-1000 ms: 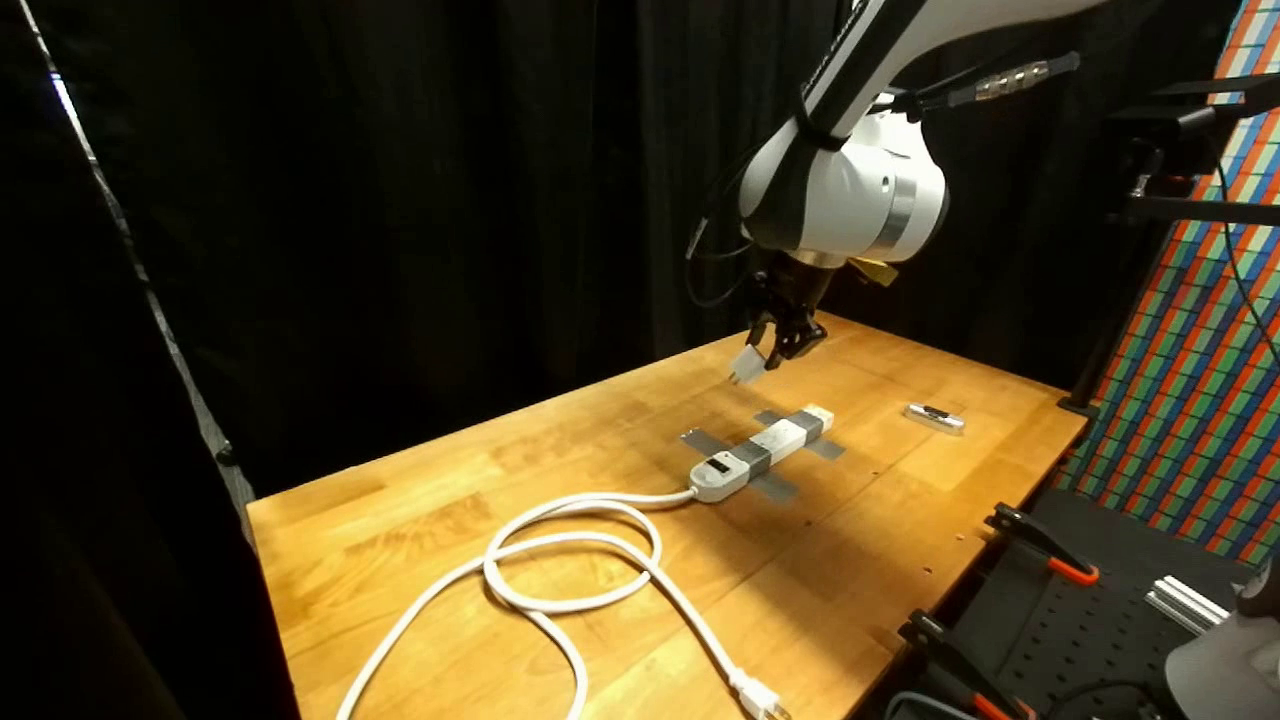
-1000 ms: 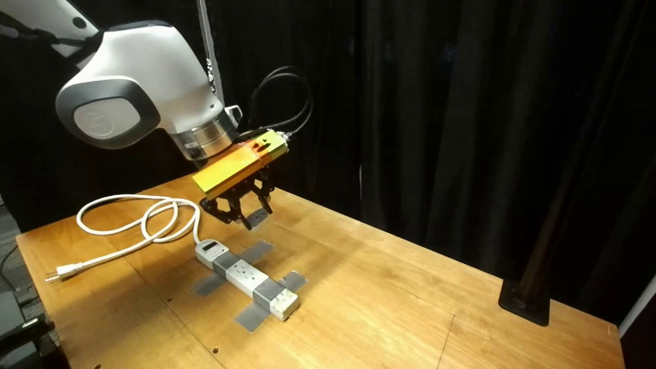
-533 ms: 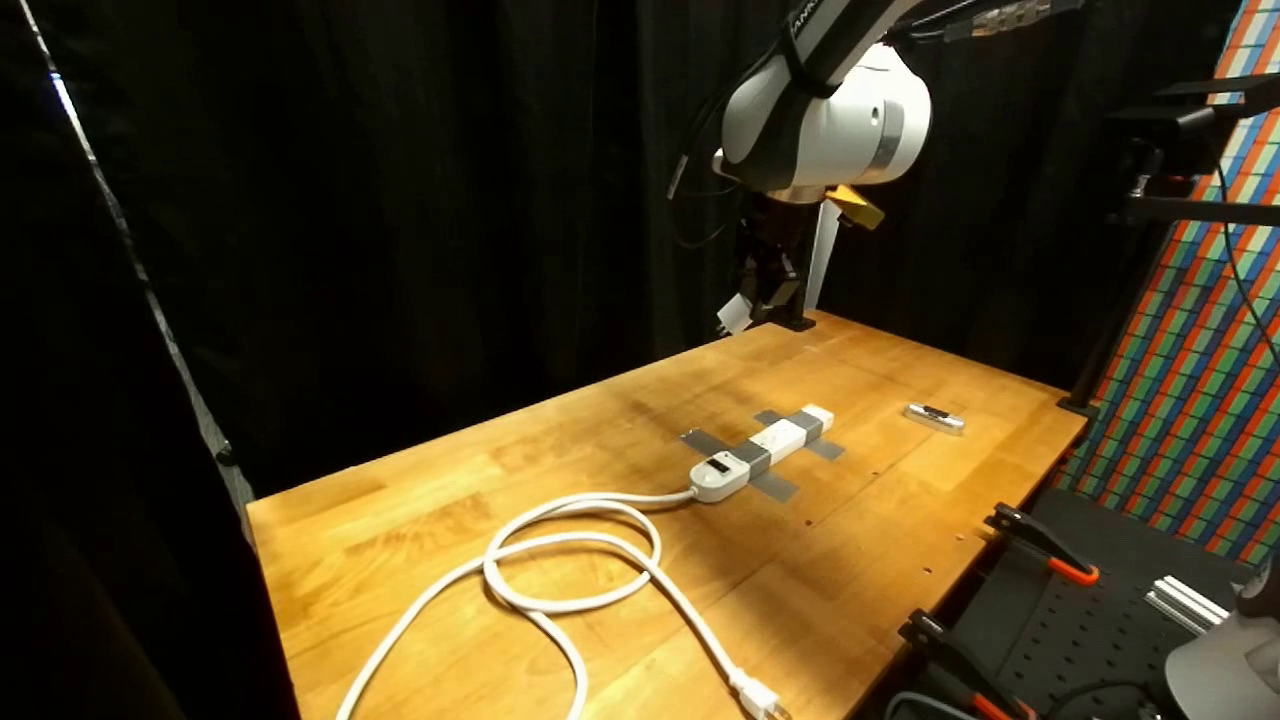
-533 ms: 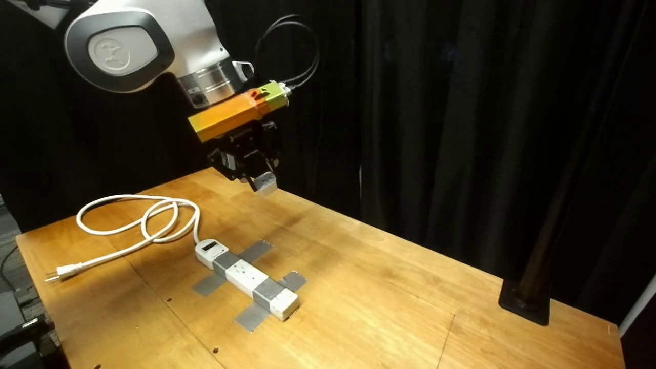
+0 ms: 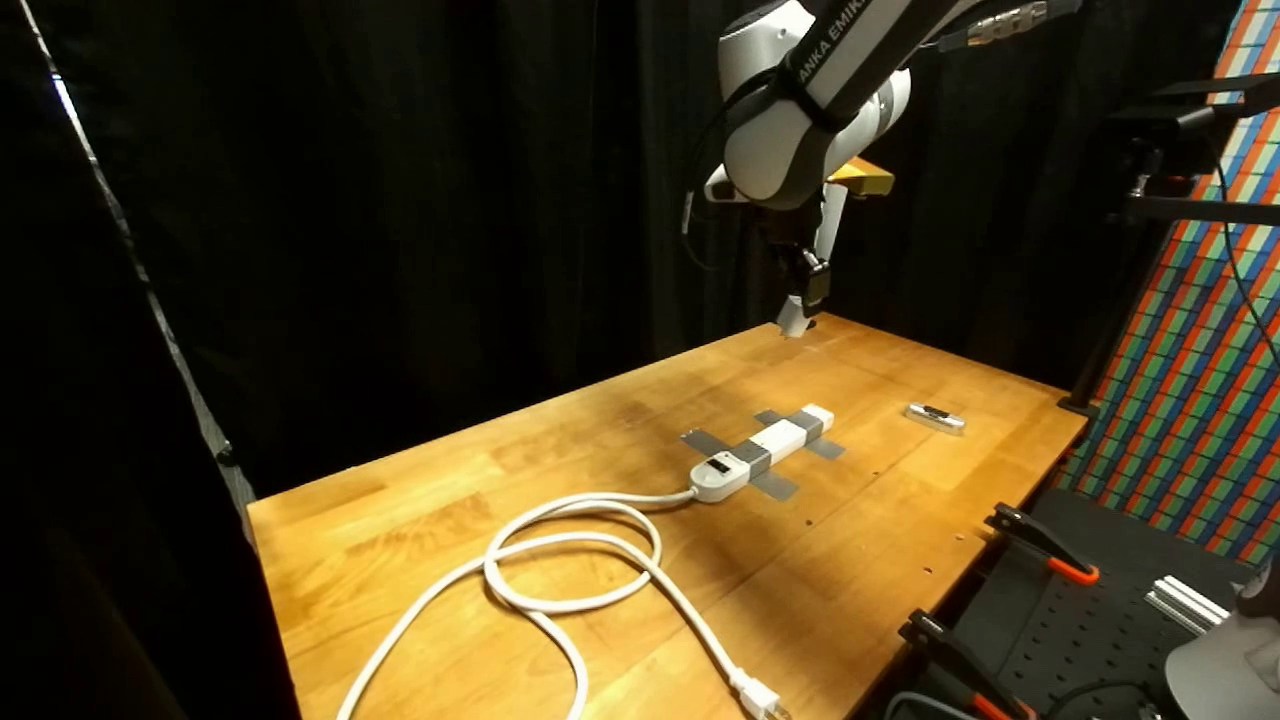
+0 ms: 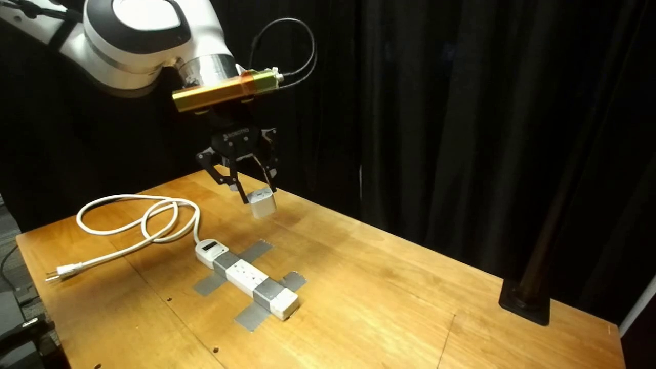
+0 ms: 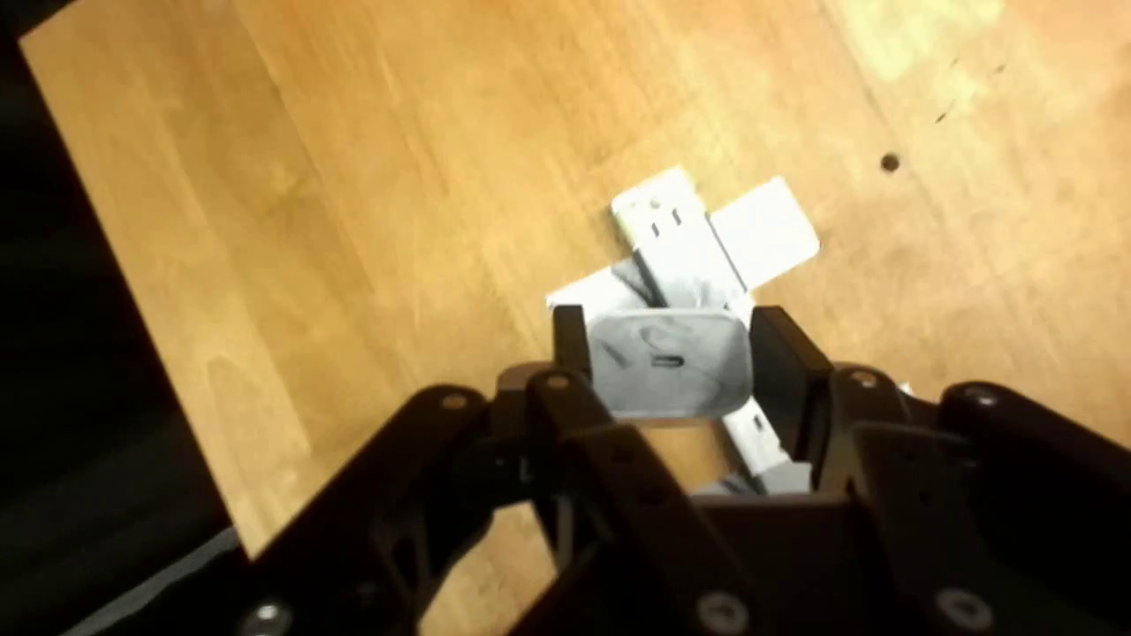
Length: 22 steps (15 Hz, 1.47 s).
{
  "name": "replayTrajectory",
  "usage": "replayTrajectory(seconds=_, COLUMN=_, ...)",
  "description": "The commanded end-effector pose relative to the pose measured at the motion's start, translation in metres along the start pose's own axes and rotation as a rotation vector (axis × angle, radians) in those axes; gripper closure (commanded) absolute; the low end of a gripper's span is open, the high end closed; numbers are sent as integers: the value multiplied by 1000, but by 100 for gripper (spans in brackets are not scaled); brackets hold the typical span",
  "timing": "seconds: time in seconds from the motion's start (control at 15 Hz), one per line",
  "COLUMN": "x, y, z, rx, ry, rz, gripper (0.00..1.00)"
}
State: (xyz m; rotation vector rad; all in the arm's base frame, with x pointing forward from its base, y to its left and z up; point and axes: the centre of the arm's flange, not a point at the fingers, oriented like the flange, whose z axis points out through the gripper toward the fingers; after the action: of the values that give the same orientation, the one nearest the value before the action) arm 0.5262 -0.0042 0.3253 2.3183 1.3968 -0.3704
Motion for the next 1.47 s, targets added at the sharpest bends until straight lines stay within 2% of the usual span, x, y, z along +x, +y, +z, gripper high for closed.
replayTrajectory(seconds=0.0, x=2, y=12, z=3, rx=113, ry=-112, rz=-60, gripper=77)
replayTrajectory(seconds=0.13, x=4, y=9, z=8, rx=186, ry=-151, rz=-141, gripper=77)
replayTrajectory(seconds=0.27, x=8, y=6, z=14, rx=249, ry=-152, rz=-214, gripper=77)
replayTrajectory(seconds=0.47, x=12, y=3, z=17, rx=337, ry=-92, rz=-305, gripper=77)
replayTrajectory(seconds=0.6, x=14, y=3, z=21, rx=364, ry=-50, rz=-361, gripper=77)
replayTrajectory(seconds=1.0, x=18, y=-4, z=36, rx=367, ry=102, rz=-490, gripper=77)
replayTrajectory(seconds=1.4, x=21, y=-1, z=47, rx=276, ry=239, rz=-566, gripper=77)
